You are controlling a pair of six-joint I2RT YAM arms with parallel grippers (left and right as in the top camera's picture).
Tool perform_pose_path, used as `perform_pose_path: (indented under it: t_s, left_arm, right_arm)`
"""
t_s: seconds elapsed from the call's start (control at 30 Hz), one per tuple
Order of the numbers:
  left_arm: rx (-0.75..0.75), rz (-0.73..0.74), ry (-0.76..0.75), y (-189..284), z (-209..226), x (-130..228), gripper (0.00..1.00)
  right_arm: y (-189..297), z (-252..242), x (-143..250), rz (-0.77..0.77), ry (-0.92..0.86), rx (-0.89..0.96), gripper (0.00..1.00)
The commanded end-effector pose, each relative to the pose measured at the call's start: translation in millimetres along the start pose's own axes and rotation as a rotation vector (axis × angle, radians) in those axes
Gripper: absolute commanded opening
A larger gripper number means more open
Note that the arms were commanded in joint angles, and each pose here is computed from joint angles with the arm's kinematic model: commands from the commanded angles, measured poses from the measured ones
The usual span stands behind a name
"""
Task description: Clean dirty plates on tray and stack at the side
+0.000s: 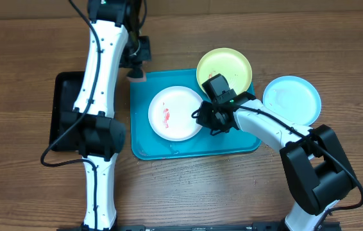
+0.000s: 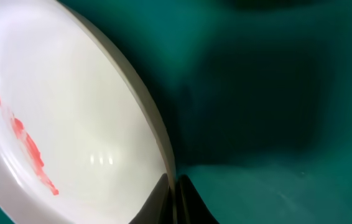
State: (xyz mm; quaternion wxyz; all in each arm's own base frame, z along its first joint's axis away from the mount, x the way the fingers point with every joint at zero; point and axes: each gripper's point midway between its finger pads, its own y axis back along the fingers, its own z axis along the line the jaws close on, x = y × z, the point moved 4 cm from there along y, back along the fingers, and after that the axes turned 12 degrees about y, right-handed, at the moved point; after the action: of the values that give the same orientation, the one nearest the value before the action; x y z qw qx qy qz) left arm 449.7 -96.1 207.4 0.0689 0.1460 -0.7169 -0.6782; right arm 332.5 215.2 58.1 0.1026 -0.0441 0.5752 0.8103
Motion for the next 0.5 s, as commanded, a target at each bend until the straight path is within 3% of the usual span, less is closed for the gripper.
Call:
perform_pose_path:
  t_s: [0.0, 0.13, 0.47]
  left_arm:
    - [0.012, 0.048, -0.060, -7, -20, 18, 0.04]
    - [-0.009, 0.087, -0.089, -25, -30, 29, 0.04]
    - [-0.019, 0.104, -0.062, -53, -32, 28, 0.04]
  right_arm:
    - [-2, 6, -10, -0.038, -0.008, -0.012, 0.08]
    - [-18, 5, -8, -0.010, -0.003, -0.027, 0.15]
    - [-18, 5, -37, -0.131, 0.055, -0.053, 0.15]
